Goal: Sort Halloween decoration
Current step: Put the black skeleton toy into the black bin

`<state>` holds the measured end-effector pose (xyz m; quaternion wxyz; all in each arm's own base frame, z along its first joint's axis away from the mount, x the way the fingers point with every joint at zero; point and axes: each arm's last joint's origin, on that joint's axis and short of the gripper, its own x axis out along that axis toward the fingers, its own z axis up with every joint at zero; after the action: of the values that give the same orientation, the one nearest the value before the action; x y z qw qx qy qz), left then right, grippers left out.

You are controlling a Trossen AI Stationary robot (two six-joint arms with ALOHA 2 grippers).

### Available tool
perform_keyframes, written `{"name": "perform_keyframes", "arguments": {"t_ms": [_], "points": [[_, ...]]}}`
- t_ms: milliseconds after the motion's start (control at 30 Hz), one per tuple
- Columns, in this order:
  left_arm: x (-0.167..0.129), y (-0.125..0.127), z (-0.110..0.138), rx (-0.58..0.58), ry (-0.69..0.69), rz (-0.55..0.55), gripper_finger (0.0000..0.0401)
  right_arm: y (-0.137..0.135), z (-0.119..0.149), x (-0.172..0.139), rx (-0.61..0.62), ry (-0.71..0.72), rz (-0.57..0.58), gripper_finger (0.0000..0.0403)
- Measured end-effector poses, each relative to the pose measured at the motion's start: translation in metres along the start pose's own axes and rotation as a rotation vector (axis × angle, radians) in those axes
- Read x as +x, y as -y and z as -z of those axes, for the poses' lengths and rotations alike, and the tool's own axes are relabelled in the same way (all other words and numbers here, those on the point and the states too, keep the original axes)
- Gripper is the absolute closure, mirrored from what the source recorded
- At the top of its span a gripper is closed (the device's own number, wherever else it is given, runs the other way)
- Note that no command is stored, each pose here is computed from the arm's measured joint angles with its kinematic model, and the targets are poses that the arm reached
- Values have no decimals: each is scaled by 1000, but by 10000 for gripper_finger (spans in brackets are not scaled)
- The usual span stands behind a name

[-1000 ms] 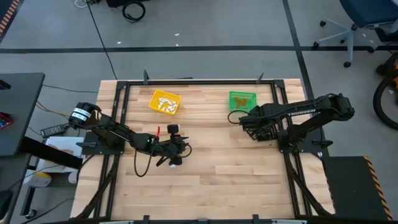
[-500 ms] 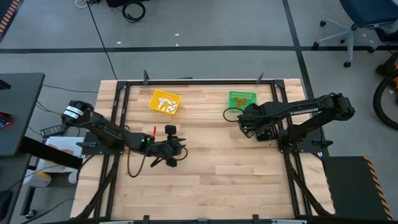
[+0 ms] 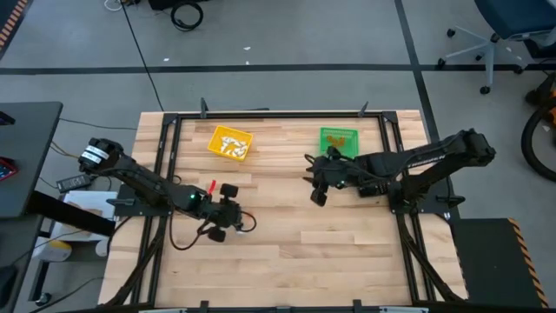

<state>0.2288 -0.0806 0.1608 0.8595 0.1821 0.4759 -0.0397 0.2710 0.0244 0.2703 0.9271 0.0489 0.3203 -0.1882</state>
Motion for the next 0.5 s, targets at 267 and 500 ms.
{"name": "perform_keyframes", "arguments": {"t_ms": [267,500], "points": [[4,-5,2,226,-26,26,307,-13,16,27,-23,25,-128,262],[12,-11,-2,357,-74,101,337,-27,29,56,-66,-22,-144,262]]}}
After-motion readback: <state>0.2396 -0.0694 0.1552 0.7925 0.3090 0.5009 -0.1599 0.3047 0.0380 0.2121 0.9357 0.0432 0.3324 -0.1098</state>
